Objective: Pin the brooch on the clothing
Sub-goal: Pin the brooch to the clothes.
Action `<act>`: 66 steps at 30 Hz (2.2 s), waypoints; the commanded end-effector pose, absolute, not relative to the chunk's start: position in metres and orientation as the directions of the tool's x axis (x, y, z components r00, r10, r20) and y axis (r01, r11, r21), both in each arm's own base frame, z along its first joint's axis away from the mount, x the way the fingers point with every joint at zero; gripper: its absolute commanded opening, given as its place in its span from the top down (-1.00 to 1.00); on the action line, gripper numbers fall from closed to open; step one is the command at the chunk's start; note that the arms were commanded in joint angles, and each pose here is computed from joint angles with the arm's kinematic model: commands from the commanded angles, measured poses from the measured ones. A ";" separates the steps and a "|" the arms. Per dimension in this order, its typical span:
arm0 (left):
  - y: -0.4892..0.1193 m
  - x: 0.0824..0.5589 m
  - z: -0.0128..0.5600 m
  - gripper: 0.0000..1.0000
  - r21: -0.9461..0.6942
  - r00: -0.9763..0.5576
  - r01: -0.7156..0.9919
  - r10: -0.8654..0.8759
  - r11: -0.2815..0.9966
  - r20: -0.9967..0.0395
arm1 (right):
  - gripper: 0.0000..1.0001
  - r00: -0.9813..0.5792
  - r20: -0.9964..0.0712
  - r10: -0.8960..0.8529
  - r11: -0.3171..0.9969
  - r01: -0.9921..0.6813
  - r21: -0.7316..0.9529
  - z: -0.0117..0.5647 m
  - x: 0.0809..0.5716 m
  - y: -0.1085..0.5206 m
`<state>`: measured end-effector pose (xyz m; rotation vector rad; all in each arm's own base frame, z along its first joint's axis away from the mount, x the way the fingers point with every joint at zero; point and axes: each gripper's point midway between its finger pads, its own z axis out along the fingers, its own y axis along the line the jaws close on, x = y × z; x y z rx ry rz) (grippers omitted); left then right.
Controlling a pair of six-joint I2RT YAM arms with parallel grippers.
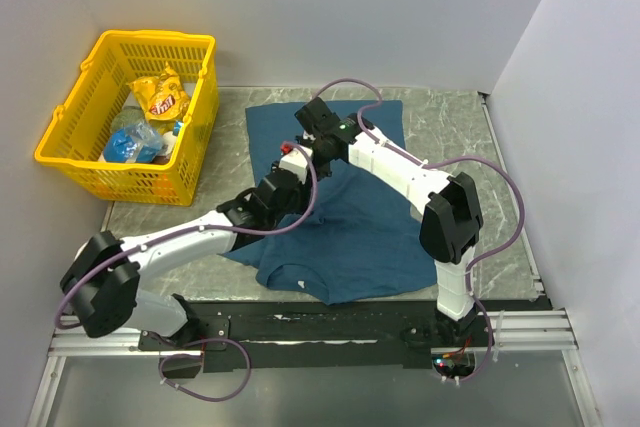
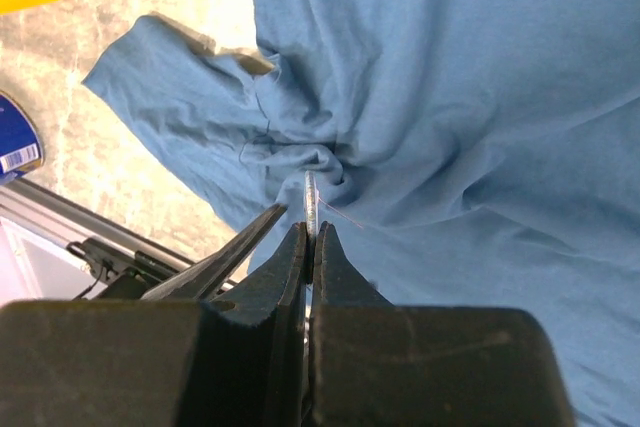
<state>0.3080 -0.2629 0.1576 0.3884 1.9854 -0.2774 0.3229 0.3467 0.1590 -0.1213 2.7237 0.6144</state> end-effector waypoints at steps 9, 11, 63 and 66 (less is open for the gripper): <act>-0.261 0.335 0.165 0.54 0.082 -0.350 0.288 0.184 0.954 -0.918 | 1.00 -0.934 -0.358 -0.018 0.862 -0.196 0.468 0.187 0.312 0.354; -0.260 0.336 0.163 0.85 0.083 -0.346 0.282 0.182 0.956 -0.920 | 1.00 -0.935 -0.354 -0.019 0.857 -0.198 0.476 0.187 0.311 0.355; -0.208 0.273 0.112 0.98 -0.257 -0.477 0.322 -0.078 0.911 -0.876 | -0.46 -0.695 -0.674 -0.253 0.573 -0.668 0.474 0.143 0.281 0.360; -0.205 0.277 0.111 0.98 -0.260 -0.478 0.312 -0.085 0.914 -0.874 | -0.44 -0.700 -0.663 -0.267 0.594 -0.661 0.459 0.131 0.286 0.363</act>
